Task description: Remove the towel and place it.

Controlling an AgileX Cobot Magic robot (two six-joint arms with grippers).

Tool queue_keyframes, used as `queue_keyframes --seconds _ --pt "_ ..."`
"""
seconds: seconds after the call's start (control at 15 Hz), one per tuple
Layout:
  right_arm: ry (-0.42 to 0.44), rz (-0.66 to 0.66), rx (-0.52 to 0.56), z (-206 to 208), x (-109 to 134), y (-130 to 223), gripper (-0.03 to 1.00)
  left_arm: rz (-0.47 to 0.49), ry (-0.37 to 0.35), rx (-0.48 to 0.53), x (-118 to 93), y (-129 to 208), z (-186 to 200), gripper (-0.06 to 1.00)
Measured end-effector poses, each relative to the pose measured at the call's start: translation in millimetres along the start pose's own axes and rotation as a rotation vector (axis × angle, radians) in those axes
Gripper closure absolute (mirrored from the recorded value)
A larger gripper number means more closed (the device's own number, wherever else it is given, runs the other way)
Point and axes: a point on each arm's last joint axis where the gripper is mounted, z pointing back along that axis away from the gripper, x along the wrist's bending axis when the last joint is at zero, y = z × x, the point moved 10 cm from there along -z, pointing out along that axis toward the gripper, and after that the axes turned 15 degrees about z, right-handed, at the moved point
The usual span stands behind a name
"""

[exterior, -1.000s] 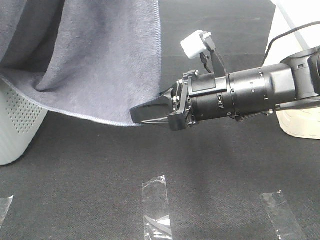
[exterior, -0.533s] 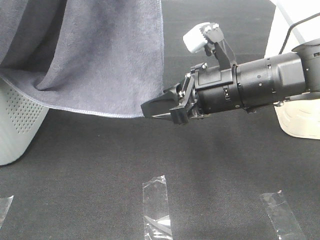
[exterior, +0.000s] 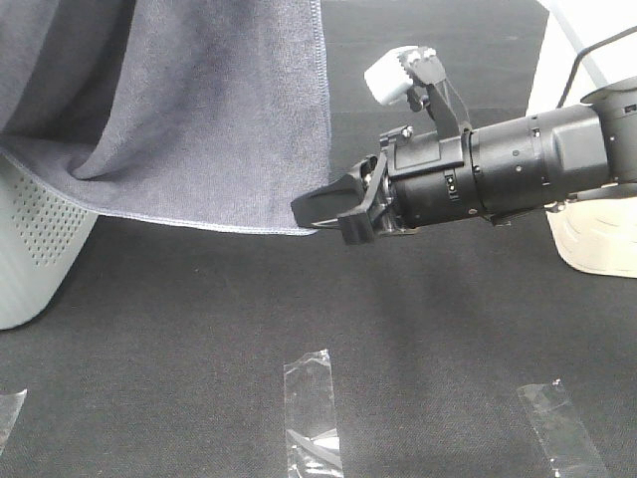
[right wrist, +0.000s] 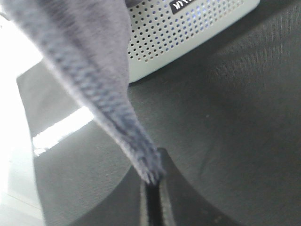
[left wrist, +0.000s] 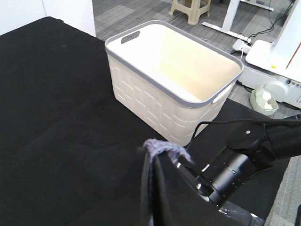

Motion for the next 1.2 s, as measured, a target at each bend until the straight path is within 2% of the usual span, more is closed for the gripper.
queue_keyframes --seconds 0.2,0.27,0.4,0.6,0.73,0.87,1.0,1.07,1.2 --pt "0.021 -0.111 0.005 7 0 -5 0.97 -0.060 -0.091 0.011 17 2 1 0.94" --pt "0.048 -0.122 0.013 14 0 -10 0.97 -0.066 -0.167 0.017 32 2 2 0.94" --pt "0.100 -0.176 0.065 30 -3 -25 0.97 -0.030 -0.271 0.037 56 6 -3 0.94" --pt "0.138 -0.187 0.318 53 -9 -23 0.97 0.047 -0.387 0.099 91 22 -27 0.94" --pt "0.264 -0.183 0.504 82 -29 -20 0.97 0.092 -0.407 0.159 106 38 -52 0.94" --pt "0.417 -0.173 0.605 113 -54 -26 0.97 0.117 -0.420 0.200 122 54 -81 0.94" --pt "0.538 -0.198 0.595 140 -79 -38 0.97 0.120 -0.420 0.186 138 61 -113 0.94" --pt "0.591 -0.223 0.570 155 -94 -43 0.97 0.112 -0.415 0.137 146 58 -131 0.94" --pt "0.705 -0.241 0.479 180 -132 -61 0.97 0.067 -0.395 -0.026 159 38 -162 0.94"
